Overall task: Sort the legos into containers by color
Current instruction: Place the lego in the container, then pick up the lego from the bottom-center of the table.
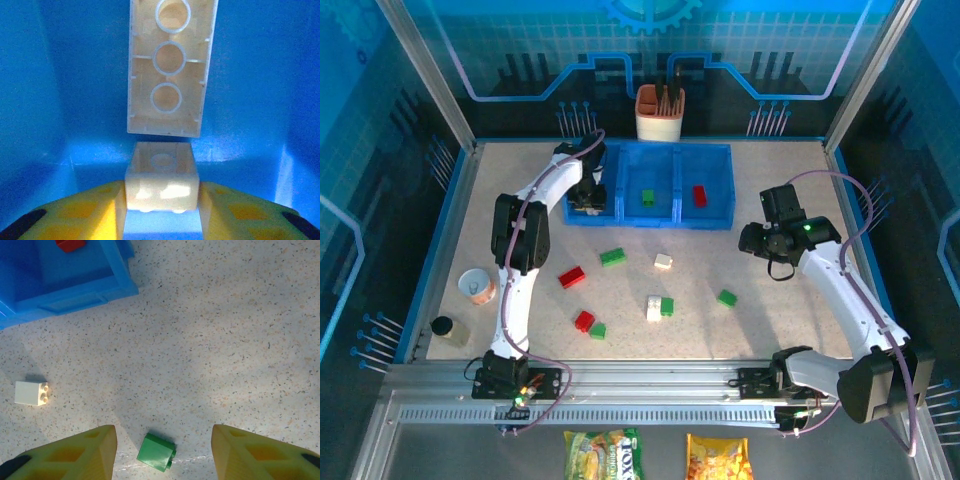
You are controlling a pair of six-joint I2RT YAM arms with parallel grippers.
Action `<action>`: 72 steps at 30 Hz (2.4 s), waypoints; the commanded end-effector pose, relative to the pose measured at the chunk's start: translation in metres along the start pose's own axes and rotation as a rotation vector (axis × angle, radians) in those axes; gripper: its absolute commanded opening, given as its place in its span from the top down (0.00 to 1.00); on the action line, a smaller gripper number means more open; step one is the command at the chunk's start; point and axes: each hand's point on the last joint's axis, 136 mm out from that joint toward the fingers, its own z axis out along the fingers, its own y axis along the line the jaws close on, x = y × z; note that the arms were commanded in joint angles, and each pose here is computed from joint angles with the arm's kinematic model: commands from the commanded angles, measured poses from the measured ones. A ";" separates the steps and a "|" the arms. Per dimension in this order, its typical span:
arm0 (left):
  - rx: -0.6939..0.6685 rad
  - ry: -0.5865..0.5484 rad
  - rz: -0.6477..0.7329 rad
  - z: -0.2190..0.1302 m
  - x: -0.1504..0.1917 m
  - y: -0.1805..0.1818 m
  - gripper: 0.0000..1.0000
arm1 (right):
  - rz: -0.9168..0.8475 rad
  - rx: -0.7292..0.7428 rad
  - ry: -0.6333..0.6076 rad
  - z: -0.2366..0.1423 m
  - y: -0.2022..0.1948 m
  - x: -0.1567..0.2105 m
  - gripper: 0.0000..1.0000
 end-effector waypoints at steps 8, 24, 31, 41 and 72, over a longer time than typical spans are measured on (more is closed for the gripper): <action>0.019 -0.045 0.000 -0.026 -0.008 0.000 0.55 | -0.014 -0.024 0.008 -0.007 0.008 0.001 0.46; 0.075 -0.092 -0.014 -0.081 0.029 0.003 0.55 | -0.061 -0.026 0.091 0.022 0.032 0.018 0.46; 0.080 -0.113 -0.002 -0.112 0.061 0.011 0.54 | -0.021 -0.020 0.157 0.044 0.036 0.040 0.46; 0.046 -0.130 0.044 -0.134 0.104 0.028 0.51 | 0.073 0.025 0.245 0.068 0.027 0.080 0.42; 0.102 -0.158 0.073 -0.099 0.116 0.023 0.51 | 0.076 0.167 0.409 0.114 0.009 0.147 0.37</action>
